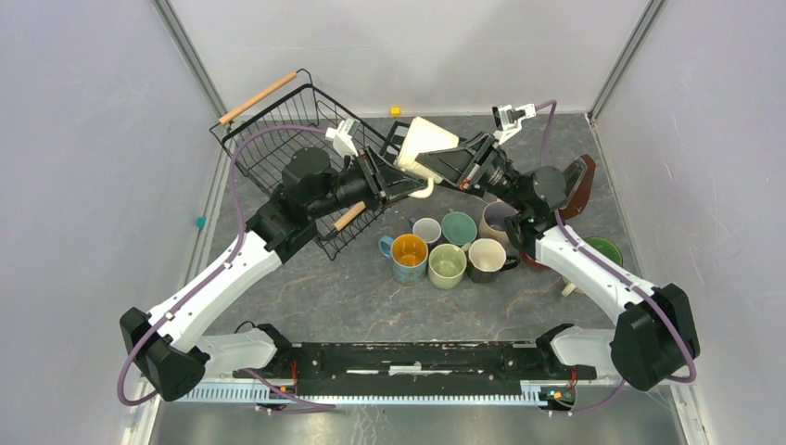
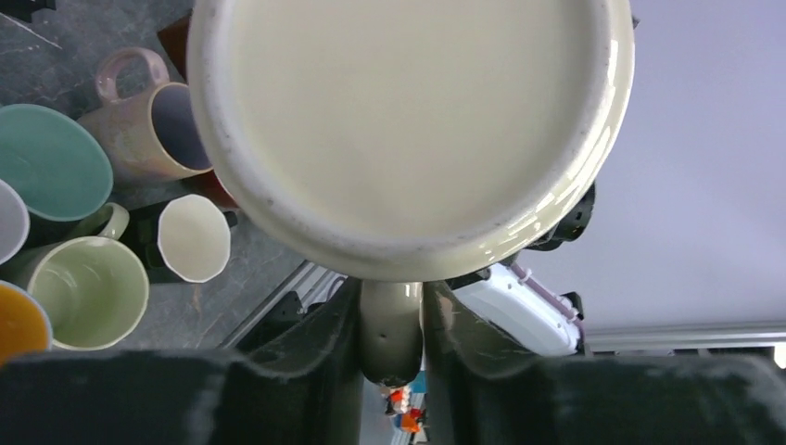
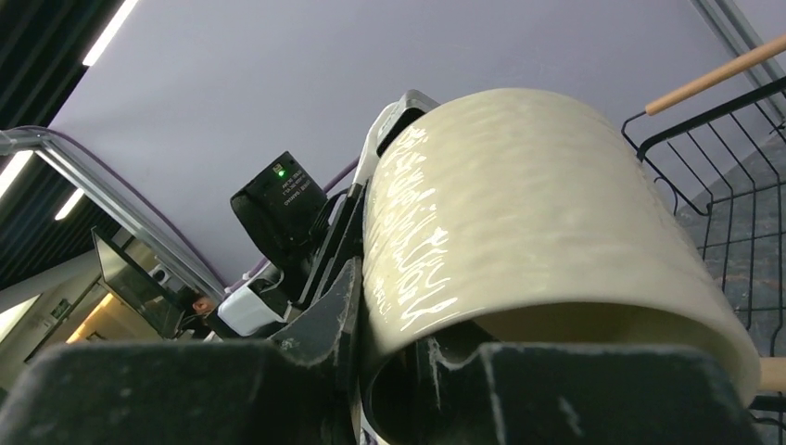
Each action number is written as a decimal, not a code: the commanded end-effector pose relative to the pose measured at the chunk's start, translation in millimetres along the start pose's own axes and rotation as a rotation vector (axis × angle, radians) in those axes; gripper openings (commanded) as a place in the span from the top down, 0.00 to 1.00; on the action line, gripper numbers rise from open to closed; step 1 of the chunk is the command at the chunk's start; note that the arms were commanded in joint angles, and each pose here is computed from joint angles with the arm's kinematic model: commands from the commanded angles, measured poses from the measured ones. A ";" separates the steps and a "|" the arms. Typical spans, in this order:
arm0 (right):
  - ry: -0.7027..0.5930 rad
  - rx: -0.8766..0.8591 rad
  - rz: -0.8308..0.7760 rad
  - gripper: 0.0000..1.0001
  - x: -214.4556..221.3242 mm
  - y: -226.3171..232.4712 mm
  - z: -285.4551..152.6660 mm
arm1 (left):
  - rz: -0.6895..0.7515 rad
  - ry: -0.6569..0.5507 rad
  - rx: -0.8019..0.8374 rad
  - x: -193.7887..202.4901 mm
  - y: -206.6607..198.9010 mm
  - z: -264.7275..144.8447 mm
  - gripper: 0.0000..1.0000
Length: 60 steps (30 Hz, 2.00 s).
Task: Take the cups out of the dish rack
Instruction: Place the cup at the center of the board.
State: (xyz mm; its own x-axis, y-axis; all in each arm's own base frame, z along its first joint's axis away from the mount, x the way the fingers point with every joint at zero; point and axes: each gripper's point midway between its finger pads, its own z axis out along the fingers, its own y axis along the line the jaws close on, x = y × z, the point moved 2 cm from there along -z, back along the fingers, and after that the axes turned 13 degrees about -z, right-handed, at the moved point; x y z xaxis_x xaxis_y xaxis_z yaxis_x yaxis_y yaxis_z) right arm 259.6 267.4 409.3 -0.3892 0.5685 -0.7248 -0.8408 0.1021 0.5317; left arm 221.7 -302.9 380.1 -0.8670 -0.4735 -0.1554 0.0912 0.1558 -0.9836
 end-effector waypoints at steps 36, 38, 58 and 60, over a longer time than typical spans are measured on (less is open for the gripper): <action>0.513 0.440 -0.408 1.00 53.0 11.8 -33.7 | 0.368 -0.279 -0.230 -22.4 -16.0 -113.7 0.00; 0.566 0.418 -0.418 1.00 68.4 20.2 -36.2 | 0.368 -0.302 -0.235 -25.4 -17.0 -116.7 0.00; 1.072 0.176 -0.522 1.00 255.4 54.5 -30.7 | 0.349 -0.597 -0.141 -52.8 -73.2 -179.7 0.00; 1.111 0.170 -0.530 1.00 269.3 49.0 -31.0 | 0.357 -0.608 -0.130 -53.4 -78.6 -184.0 0.00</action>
State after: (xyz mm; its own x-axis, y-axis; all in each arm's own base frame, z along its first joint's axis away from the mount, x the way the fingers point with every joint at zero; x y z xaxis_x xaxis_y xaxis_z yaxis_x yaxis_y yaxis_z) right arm 90.4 368.8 188.3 -0.2864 -0.6518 -0.7022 -0.9488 0.2950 0.1132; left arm 174.3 -144.5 460.1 -0.4359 -0.7390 -0.5137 0.1938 0.4803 -0.8554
